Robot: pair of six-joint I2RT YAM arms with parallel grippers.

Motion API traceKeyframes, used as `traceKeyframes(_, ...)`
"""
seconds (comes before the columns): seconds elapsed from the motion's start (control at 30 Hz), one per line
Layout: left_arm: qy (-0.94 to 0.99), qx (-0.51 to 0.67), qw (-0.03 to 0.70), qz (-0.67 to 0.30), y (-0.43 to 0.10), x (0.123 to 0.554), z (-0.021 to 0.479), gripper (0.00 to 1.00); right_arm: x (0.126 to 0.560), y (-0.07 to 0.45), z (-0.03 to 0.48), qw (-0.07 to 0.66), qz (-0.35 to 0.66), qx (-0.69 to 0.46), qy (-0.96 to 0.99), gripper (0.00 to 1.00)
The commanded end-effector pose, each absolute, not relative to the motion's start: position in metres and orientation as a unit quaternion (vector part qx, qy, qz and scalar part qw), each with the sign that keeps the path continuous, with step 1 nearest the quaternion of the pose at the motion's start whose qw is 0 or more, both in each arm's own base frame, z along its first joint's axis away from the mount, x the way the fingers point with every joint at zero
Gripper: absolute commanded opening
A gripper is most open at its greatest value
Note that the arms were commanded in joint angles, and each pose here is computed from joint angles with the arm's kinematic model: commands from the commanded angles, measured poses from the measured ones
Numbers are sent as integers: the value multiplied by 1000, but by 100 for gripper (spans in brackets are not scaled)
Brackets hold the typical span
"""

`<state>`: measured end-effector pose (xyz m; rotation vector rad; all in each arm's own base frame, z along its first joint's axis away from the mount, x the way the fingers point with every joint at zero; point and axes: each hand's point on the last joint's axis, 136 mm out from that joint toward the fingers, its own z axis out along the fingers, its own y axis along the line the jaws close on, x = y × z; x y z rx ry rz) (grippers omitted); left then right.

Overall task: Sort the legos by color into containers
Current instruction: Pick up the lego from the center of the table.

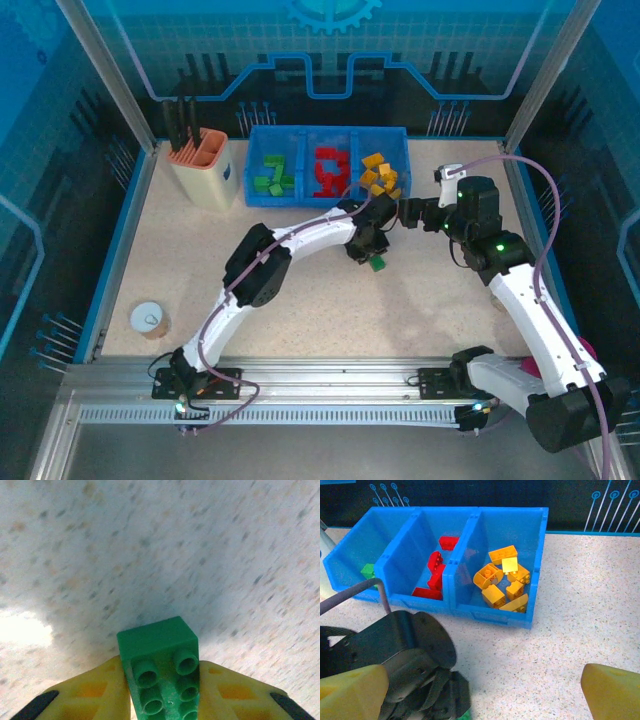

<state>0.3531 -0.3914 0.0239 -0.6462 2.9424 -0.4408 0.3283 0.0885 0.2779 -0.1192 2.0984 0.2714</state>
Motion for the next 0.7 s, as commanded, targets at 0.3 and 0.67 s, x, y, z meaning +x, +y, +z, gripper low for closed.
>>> traceKeyframes(0.3,992,-108,-30,50,-281,265,5,23,332,80,278,495,127,-42,858,100)
traceKeyframes(0.67,980,-83,173,60,-225,369,115,22,349,70,248,456,109,-25,883,100)
